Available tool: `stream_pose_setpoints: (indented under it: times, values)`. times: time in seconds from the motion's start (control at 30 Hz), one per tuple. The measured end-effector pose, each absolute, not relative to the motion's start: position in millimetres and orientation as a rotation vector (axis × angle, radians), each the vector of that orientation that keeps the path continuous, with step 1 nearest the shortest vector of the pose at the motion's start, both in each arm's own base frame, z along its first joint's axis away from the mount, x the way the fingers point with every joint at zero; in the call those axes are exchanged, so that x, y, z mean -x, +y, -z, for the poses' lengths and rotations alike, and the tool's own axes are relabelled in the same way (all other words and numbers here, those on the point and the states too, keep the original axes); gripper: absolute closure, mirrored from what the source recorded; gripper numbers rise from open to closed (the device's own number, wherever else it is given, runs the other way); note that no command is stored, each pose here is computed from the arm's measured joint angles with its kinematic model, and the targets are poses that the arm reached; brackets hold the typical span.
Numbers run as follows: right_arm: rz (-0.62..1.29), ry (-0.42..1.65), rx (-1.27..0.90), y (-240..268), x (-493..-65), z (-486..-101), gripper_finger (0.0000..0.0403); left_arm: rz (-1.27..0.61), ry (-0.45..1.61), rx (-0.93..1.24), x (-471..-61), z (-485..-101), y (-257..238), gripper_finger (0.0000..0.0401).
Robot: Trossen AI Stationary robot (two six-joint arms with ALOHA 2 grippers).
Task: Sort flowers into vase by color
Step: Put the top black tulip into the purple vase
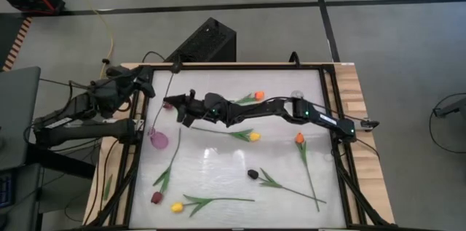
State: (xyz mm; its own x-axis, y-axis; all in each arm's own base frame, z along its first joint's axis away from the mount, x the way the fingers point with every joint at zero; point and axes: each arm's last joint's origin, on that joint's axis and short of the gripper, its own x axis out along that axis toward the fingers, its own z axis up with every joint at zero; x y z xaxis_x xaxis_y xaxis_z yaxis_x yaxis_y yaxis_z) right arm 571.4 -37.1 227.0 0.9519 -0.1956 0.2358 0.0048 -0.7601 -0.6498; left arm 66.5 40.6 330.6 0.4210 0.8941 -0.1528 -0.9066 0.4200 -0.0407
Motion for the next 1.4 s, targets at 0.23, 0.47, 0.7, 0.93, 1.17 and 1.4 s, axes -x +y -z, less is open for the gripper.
stream_pose_setpoints:
  times: [0.23,0.47,0.7,0.93,1.17,1.4]
  values:
    - [0.36,0.081,2.409,-20.7,-572.3,-227.0,0.0378,-1.132,0.123,0.121,-66.3,-329.8,40.5,0.0252]
    - [0.348,0.046,2.51,-15.4,-572.5,-227.1,0.0384,-1.132,0.127,0.121,-66.2,-329.4,40.5,0.0252]
    - [0.354,0.036,2.568,-13.8,-572.8,-229.4,0.0384,-1.132,0.128,0.119,-66.2,-329.4,40.5,0.0252]
    - [0.396,0.004,2.572,-4.1,-573.9,-242.1,0.0384,-1.132,0.129,0.118,-66.2,-329.4,40.5,0.0252]
    - [0.336,-0.038,2.565,21.9,-574.6,-241.0,0.0375,-1.132,0.129,0.117,-66.2,-329.4,40.5,0.0252]
    - [0.223,-0.028,2.514,35.1,-575.5,-233.7,0.0351,-1.118,0.136,0.119,-66.5,-328.9,40.3,0.0252]
